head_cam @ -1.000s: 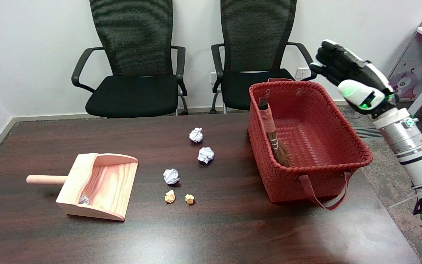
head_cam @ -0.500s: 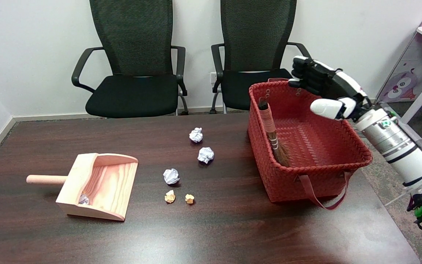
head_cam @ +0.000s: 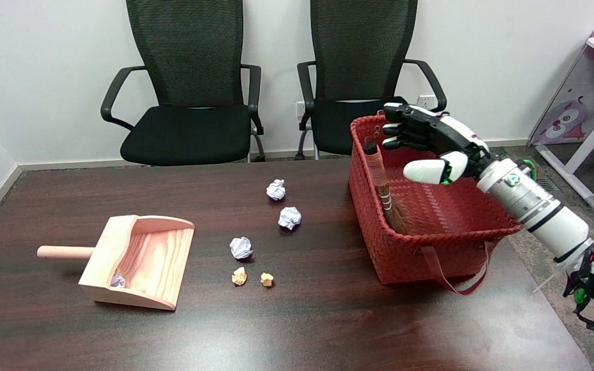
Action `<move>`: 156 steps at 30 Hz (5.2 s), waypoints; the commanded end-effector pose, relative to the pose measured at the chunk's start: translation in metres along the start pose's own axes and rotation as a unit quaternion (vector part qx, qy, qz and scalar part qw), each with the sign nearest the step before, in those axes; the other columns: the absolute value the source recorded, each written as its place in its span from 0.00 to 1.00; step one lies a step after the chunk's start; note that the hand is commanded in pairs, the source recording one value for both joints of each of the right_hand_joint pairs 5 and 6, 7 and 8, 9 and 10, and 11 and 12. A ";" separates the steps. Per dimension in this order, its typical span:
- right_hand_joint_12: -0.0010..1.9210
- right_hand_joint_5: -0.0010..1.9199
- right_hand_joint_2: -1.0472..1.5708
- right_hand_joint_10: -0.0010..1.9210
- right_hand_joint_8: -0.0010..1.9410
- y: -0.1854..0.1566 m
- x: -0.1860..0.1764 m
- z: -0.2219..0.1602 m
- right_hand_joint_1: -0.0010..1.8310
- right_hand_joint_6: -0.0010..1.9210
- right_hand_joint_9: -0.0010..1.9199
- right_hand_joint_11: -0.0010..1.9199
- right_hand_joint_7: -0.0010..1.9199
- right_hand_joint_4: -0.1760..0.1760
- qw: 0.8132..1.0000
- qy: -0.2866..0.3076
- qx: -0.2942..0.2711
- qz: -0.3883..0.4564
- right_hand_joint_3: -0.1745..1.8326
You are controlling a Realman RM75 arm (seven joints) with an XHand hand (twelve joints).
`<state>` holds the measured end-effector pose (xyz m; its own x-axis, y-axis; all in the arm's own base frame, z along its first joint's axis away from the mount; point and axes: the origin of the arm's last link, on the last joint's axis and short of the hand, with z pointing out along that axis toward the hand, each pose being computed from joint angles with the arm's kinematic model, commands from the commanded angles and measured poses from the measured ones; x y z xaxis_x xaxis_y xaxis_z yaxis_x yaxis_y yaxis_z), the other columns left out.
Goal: Pick up the broom by its handle.
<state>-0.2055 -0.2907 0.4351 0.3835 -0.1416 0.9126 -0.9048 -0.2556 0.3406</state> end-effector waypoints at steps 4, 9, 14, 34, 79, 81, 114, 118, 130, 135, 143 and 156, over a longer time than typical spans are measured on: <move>0.26 0.14 0.39 0.19 0.14 0.000 -0.025 0.013 0.48 0.14 0.19 0.26 0.14 0.00 0.999 -0.025 -0.029 -0.025 0.44; 0.26 0.13 0.39 0.19 0.13 -0.002 -0.034 0.020 0.48 0.13 0.19 0.26 0.13 0.00 0.999 -0.023 -0.021 -0.032 0.43; 0.27 0.14 0.39 0.19 0.14 -0.006 -0.041 0.029 0.48 0.14 0.19 0.27 0.14 0.00 0.997 -0.035 -0.031 -0.057 0.43; 0.32 0.18 0.38 0.22 0.18 -0.004 -0.074 0.067 0.47 0.18 0.22 0.32 0.18 0.00 0.998 -0.057 0.010 -0.025 0.44; 0.93 0.90 0.48 0.96 0.89 0.020 -0.066 0.048 0.41 0.90 0.96 0.93 0.90 1.00 1.000 0.005 0.008 0.029 0.50; 0.96 0.94 0.48 0.98 0.93 0.021 -0.065 0.048 0.41 0.94 0.98 0.96 0.94 1.00 0.999 0.008 0.007 0.032 0.51; 1.00 1.00 1.00 1.00 0.99 -0.053 -0.031 0.069 0.58 1.00 1.00 1.00 1.00 0.63 0.991 0.056 0.107 0.053 0.62; 1.00 1.00 1.00 1.00 0.99 -0.069 -0.027 0.077 0.59 1.00 1.00 1.00 1.00 0.64 0.993 0.050 0.096 0.041 0.65; 1.00 1.00 1.00 1.00 0.99 -0.140 -0.017 0.098 0.59 1.00 1.00 1.00 1.00 0.64 0.991 0.072 0.110 -0.024 0.71; 1.00 1.00 1.00 1.00 0.99 -0.166 -0.016 0.111 0.59 1.00 1.00 1.00 1.00 0.64 0.991 0.047 0.124 -0.023 0.73; 1.00 1.00 1.00 1.00 0.99 -0.189 -0.024 0.126 0.60 1.00 1.00 1.00 1.00 0.64 0.988 0.025 0.145 0.043 0.82; 1.00 1.00 1.00 1.00 0.99 -0.215 -0.060 0.124 0.58 1.00 1.00 1.00 1.00 0.64 0.977 -0.012 0.183 0.112 0.94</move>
<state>-0.0375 -0.3587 0.3289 0.3064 -0.0893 0.9477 -0.8356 -0.5022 0.2228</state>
